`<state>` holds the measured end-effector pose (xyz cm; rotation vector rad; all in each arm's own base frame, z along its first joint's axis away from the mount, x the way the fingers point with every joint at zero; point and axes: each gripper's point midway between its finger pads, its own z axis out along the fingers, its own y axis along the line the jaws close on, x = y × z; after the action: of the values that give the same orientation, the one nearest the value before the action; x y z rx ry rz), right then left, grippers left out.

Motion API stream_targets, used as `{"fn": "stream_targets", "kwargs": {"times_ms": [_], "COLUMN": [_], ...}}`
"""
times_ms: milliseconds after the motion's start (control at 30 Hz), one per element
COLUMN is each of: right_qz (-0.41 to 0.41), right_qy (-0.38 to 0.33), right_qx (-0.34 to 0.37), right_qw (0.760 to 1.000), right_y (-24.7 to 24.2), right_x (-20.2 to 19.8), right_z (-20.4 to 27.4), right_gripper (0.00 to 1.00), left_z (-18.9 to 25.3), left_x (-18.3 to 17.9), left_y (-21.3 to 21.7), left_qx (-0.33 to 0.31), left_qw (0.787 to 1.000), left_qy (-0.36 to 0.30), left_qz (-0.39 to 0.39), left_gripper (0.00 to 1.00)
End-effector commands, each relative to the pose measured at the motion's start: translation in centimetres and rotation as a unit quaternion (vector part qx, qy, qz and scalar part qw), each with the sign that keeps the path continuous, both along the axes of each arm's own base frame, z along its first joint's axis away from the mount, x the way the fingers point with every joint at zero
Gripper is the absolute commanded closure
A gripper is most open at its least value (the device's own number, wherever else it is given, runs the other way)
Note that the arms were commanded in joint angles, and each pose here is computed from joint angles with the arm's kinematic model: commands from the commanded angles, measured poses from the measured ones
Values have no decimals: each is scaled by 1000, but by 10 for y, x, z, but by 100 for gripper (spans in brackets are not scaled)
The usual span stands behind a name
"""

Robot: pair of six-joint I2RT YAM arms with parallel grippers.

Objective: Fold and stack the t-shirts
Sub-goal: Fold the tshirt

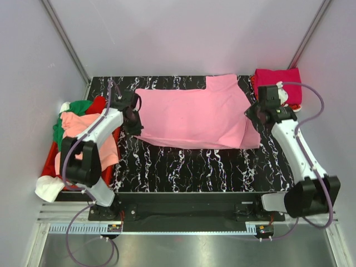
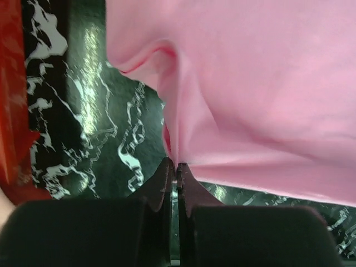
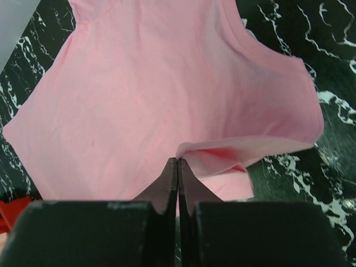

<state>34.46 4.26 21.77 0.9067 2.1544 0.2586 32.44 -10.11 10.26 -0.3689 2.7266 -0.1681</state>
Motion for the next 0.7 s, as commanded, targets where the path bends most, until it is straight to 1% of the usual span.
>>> {"fn": "stream_targets", "kwargs": {"times_ms": [0, 33, 100, 167, 200, 233, 267, 300, 367, 500, 600, 667], "right_qz": [1, 2, 3, 8, 8, 9, 9, 7, 1, -25, -30, -22], "right_qy": [-49, -35, -42, -30, -37, -25, -21, -26, -15, -9, -6, -1], "right_qx": [-32, -36, -37, -45, -48, -54, -55, -58, -69, -81, -83, -80], "right_qw": [998, 999, 998, 998, 998, 998, 998, 998, 998, 996, 996, 997], "right_y": [-6, -6, -4, -4, -4, -5, -5, -6, -11, -27, -34, -32], "right_x": [43, 52, 66, 79, 86, 93, 98, 104, 111, 124, 135, 141], "right_z": [27, 17, 19, 7, 12, 3, 0, 5, -3, -4, -10, -17], "right_gripper": [100, 100, 100, 100, 100, 100, 100, 100, 100, 100, 100, 100], "left_z": [1, 1, 2, 2, 1, 6, 1, 1, 2, 18, 26, 22], "left_x": [17, 21, 32, 40, 44, 50, 49, 50, 50, 48, 54, 60], "left_y": [8, 9, 13, 16, 17, 17, 19, 20, 24, 41, 45, 44], "left_qx": [9, 10, 14, 21, 23, 26, 32, 35, 48, 86, 97, 101], "left_qw": [999, 999, 999, 999, 999, 999, 999, 998, 998, 996, 995, 994], "left_qy": [14, 15, 16, 24, 26, 19, 34, 37, 46, 31, 20, 32], "left_qz": [-32, -30, -27, -24, -24, -24, -22, -21, -11, 18, 25, 19], "left_gripper": [100, 100, 100, 100, 100, 100, 100, 100, 100, 100, 96, 94]}}
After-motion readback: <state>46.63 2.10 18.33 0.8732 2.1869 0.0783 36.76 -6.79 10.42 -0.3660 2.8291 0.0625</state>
